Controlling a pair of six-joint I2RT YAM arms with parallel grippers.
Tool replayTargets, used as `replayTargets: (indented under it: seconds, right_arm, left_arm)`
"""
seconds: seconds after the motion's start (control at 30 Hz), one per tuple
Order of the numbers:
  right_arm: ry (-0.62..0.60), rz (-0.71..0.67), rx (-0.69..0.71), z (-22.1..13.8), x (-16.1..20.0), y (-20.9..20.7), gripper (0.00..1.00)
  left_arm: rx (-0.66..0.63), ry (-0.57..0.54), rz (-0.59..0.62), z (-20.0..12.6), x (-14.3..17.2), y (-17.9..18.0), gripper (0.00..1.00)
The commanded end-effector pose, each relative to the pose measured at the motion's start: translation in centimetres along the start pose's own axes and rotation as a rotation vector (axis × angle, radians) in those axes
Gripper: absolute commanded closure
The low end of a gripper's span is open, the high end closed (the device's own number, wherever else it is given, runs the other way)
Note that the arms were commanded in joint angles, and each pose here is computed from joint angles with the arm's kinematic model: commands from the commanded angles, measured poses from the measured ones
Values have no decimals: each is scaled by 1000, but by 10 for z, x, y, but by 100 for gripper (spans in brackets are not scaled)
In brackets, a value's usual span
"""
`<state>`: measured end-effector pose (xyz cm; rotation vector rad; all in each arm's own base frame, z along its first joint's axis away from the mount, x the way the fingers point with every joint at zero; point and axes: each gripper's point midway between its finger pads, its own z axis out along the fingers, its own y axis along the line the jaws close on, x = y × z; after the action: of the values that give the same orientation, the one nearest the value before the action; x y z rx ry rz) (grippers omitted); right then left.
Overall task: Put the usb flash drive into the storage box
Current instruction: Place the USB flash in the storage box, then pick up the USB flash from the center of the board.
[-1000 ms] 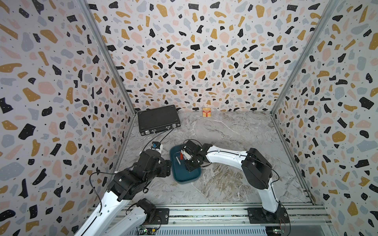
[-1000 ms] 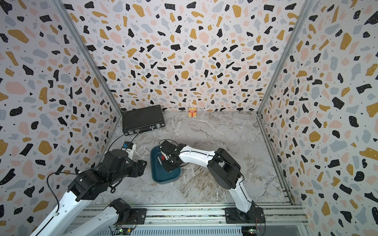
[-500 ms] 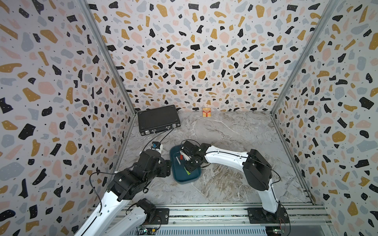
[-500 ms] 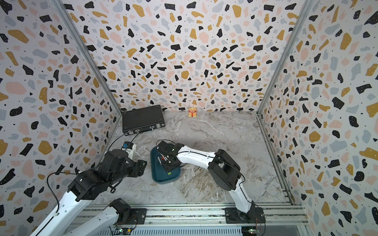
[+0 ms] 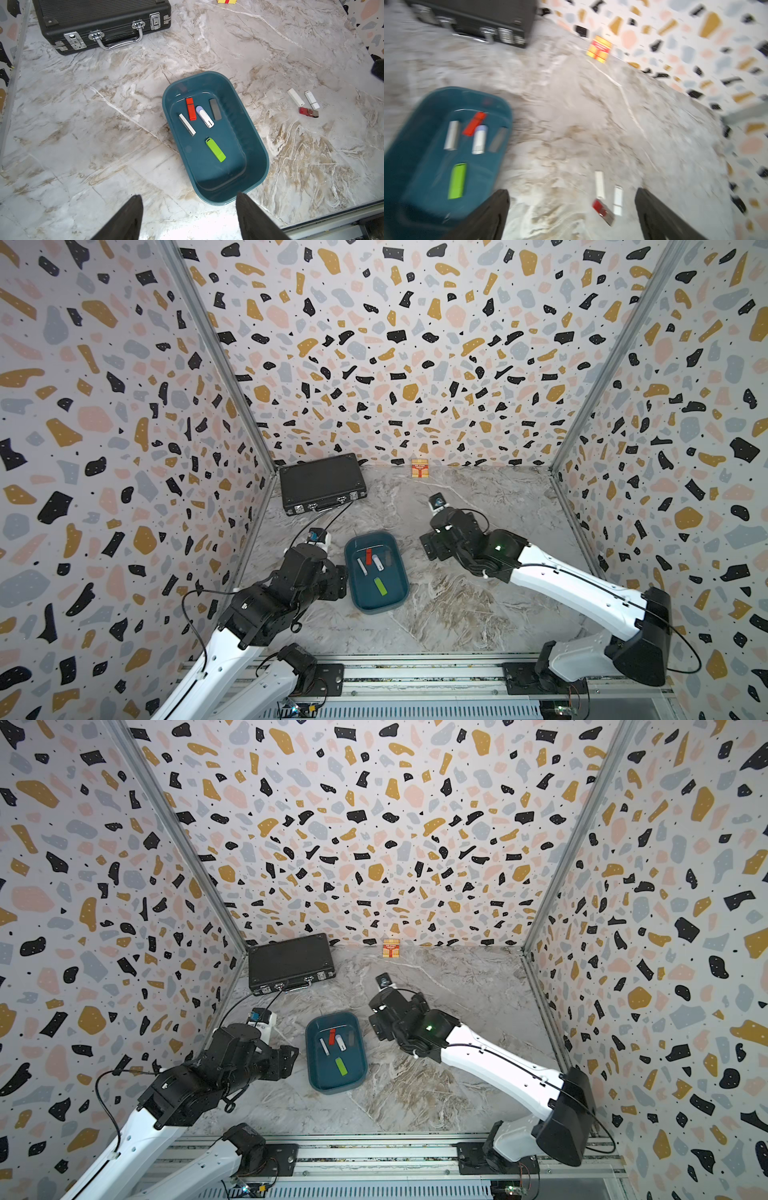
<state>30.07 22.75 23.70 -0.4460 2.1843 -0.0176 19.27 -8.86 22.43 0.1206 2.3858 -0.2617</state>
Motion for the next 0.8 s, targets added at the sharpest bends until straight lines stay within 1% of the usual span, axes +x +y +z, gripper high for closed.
replayTargets:
  seconds: [0.0,0.03,0.13,0.2,0.27,0.3,0.37,0.4,0.5,0.57,0.63,0.7,0.77]
  right_arm:
    - [17,207,113,22,28,-56,0]
    - [26,244,137,27,39,-69,0]
    - [25,281,234,37,72,-95,0]
    - [50,308,283,40,94,-106,0]
    - [129,351,316,43,115,-118,0]
    - [171,366,319,46,125,-122,0]
    - [238,389,342,50,139,-130,0]
    - [259,404,352,51,145,-135,0]
    - [283,486,363,55,164,-149,0]
    - [308,576,387,56,179,-161,0]
    - [327,661,400,57,194,-172,2]
    - [327,713,404,58,202,-177,5]
    - [311,742,425,58,207,-183,6]
  left_arm:
    - [-8,1,-5,5,0,1,25]
    - [-7,4,-4,6,0,1,25]
    - [16,19,8,9,0,-5,25]
    - [40,36,23,13,0,-11,25]
    - [62,78,44,21,1,-19,27]
    - [92,110,58,26,3,-27,28]
    - [155,132,94,35,2,-50,29]
    - [182,133,135,40,1,-67,29]
    - [231,154,324,54,1,-127,28]
    - [286,203,482,69,11,-173,29]
    - [382,246,630,84,26,-219,30]
    - [461,268,724,100,35,-253,31]
    - [534,271,795,112,36,-280,30]
